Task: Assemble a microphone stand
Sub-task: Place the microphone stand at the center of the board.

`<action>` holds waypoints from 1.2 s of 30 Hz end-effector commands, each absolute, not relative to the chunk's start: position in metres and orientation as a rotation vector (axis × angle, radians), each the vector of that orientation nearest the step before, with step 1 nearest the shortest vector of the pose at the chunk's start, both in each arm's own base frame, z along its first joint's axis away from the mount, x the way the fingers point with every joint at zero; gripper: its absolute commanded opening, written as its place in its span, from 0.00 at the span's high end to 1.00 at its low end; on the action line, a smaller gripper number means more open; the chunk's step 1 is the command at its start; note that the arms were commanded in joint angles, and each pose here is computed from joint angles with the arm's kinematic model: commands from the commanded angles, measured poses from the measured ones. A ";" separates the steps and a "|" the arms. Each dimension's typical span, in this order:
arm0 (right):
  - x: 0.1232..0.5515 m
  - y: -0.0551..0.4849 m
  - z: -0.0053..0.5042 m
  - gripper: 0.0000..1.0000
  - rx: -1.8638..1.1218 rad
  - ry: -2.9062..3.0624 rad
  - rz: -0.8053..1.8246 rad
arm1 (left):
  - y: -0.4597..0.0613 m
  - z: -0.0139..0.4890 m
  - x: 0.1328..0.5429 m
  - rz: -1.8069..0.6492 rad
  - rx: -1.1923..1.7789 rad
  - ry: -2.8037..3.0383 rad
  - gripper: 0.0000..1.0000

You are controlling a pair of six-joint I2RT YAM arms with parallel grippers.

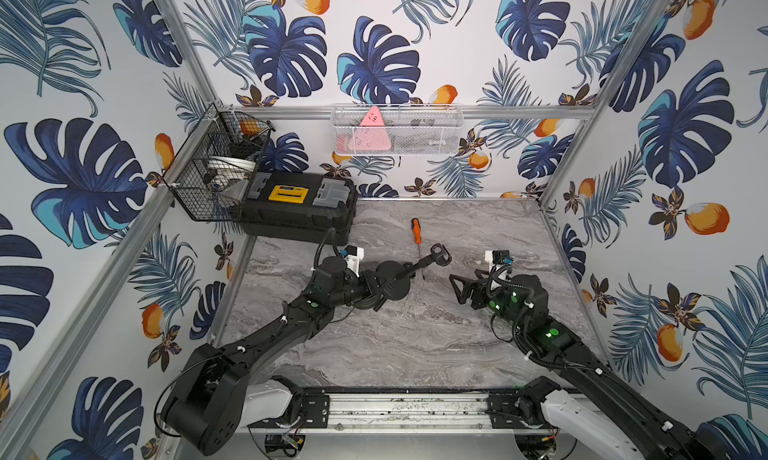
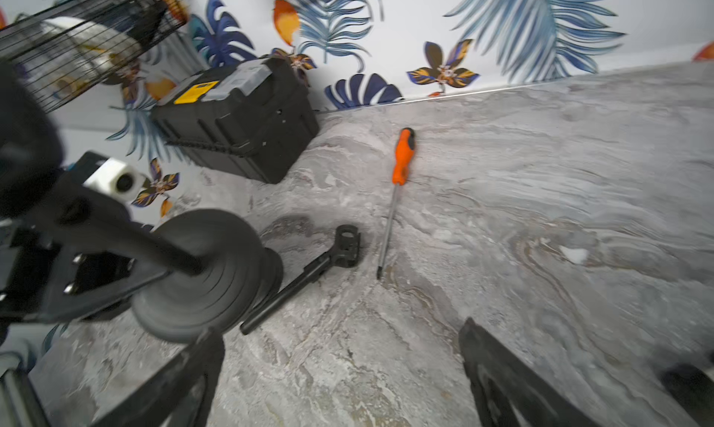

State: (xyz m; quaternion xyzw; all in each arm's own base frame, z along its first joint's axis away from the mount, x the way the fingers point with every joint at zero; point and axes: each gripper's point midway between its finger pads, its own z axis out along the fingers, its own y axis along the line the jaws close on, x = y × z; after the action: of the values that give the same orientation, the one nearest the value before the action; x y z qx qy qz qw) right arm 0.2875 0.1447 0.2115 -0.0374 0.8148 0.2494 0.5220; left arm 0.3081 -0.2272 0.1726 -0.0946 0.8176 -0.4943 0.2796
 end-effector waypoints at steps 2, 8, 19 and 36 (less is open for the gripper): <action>0.296 0.111 0.197 0.01 0.144 2.019 0.579 | -0.238 0.192 0.314 -1.395 -0.197 2.062 1.00; 0.309 0.084 0.201 0.01 0.284 2.002 0.567 | -0.260 0.168 0.306 -1.444 -0.163 2.093 1.00; 0.309 0.047 0.197 0.00 0.429 1.996 0.518 | -0.329 0.132 0.309 -1.525 -0.102 2.135 1.00; 0.306 0.016 0.195 0.00 0.542 1.985 0.481 | -0.388 0.084 0.343 -1.612 -0.175 2.191 1.00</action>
State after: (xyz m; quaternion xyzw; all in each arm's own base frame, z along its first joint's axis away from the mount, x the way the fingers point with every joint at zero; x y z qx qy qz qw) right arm 0.3077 0.0190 0.1945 0.2120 0.8190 0.1979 0.4950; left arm 0.3365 -0.3764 0.0628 -0.0680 0.8141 -0.5443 0.1908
